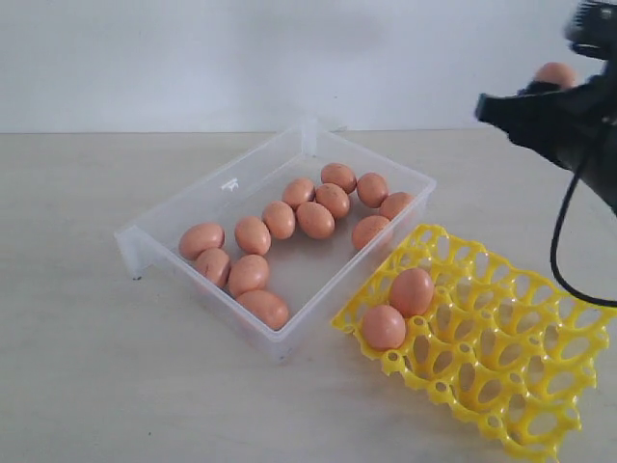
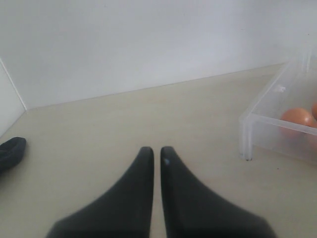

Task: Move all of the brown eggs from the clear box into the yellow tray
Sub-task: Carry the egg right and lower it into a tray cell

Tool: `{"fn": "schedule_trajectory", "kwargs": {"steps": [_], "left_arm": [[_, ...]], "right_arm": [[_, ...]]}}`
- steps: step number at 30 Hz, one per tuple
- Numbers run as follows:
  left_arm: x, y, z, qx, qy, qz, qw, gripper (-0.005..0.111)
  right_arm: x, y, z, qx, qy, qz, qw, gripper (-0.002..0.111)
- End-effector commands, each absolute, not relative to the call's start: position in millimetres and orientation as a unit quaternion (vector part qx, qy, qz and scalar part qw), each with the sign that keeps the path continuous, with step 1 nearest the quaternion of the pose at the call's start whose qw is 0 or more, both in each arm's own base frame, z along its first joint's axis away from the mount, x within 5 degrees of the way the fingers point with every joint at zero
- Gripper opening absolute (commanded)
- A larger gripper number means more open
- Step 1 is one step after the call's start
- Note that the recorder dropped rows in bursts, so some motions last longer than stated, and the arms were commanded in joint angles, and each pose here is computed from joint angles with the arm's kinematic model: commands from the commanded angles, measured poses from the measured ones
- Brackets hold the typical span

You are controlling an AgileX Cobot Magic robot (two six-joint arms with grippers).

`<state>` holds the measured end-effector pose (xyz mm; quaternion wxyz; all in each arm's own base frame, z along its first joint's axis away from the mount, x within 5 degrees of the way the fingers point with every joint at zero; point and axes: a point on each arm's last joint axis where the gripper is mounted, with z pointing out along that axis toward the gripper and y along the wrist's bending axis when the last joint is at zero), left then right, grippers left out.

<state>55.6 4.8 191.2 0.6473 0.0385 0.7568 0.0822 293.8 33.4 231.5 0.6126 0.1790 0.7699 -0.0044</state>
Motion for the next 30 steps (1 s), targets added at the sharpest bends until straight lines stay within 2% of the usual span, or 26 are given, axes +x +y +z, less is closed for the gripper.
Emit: {"fn": "schedule_trajectory", "kwargs": {"steps": [1,3,5,7,11,18,25,30], "left_arm": [[55,4,193,0.039,0.753,0.077,0.652,0.004],[55,4,193,0.039,0.753,0.077,0.652,0.004],[55,4,193,0.039,0.753,0.077,0.652,0.004],[55,4,193,0.039,0.753,0.077,0.652,0.004],[55,4,193,0.039,0.753,0.077,0.652,0.004],[55,4,193,0.039,0.753,0.077,0.652,0.004],[55,4,193,0.039,0.753,0.077,0.652,0.004],[55,4,193,0.039,0.753,0.077,0.652,0.004]], "right_arm": [[283,11,211,0.376,0.690,0.142,0.602,0.000],[296,8,206,0.304,0.697,0.246,0.601,0.000],[311,-9,203,0.195,0.664,0.410,0.594,0.000],[317,-24,188,0.100,0.698,0.456,0.542,0.000],[305,-24,155,-0.116,0.787,0.447,0.409,0.000],[310,-20,158,-0.141,0.772,0.428,0.447,0.000],[312,5,151,-0.181,0.772,0.431,0.430,0.000],[318,9,128,-0.243,0.815,0.317,0.420,0.000]]}}
